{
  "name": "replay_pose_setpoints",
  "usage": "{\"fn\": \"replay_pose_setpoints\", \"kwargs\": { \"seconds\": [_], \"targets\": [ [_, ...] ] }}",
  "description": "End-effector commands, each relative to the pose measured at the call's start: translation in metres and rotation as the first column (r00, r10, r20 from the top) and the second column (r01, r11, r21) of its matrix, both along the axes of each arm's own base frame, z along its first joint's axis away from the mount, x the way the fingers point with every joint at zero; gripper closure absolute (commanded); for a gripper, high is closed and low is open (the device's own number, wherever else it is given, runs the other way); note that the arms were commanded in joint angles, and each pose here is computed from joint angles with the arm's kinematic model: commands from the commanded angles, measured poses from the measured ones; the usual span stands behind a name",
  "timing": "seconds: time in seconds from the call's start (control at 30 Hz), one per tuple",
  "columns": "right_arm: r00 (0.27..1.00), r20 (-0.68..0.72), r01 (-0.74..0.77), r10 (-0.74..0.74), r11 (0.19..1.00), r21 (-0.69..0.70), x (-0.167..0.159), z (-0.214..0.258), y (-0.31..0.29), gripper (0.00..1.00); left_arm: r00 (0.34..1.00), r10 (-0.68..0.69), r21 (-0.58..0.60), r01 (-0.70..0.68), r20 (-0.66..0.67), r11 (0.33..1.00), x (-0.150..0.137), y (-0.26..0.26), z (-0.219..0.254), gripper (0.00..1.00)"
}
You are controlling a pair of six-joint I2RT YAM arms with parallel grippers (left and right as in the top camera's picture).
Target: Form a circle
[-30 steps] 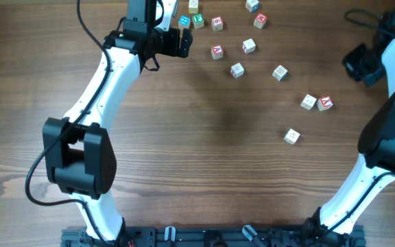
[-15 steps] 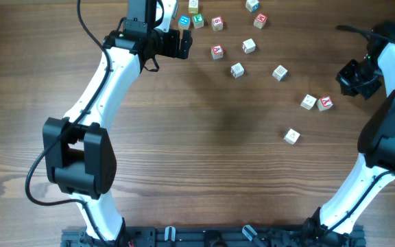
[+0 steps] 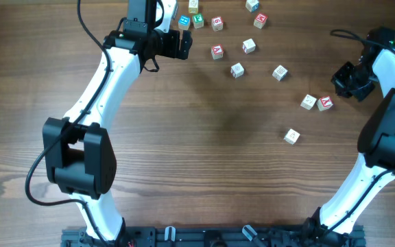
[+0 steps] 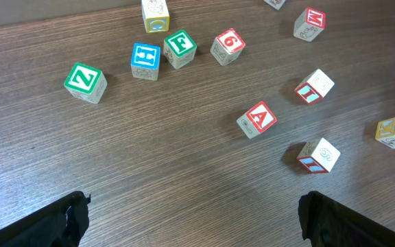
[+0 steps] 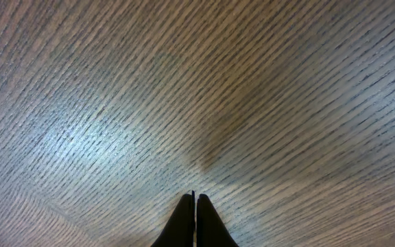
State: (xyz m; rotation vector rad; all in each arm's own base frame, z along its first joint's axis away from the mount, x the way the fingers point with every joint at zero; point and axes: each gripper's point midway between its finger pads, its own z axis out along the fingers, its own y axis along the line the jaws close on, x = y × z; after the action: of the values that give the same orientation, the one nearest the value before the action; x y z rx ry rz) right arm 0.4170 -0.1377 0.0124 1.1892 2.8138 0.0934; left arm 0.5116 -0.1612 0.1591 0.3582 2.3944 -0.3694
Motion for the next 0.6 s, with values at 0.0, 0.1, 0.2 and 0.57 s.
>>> {"fn": "replay_pose_setpoints", "kwargs": {
  "seconds": [0.0,0.1,0.2,0.57],
  "targets": [
    [1.0,-0.001,-0.029,0.029,0.997,0.073,0.0,-0.004,0.016,0.96,1.0,0.007,0.004,-0.007,-0.013,1.0,0.0,0.002,-0.007,0.0],
    [0.999,-0.019,-0.028,0.03,0.995,0.096,-0.005,-0.004,0.02,0.96,1.0,0.007,0.004,-0.007,-0.013,1.0,0.0,0.002,-0.006,0.0],
    [0.999,-0.02,-0.029,0.031,0.992,0.12,-0.006,-0.004,0.025,0.96,1.0,0.008,0.003,-0.008,-0.013,1.0,0.0,0.002,-0.006,0.0],
    [0.999,-0.035,-0.027,0.032,0.989,0.146,-0.011,-0.003,0.03,0.95,1.0,0.008,0.004,-0.008,-0.013,1.0,0.0,0.003,-0.007,0.0]
  ]
}}
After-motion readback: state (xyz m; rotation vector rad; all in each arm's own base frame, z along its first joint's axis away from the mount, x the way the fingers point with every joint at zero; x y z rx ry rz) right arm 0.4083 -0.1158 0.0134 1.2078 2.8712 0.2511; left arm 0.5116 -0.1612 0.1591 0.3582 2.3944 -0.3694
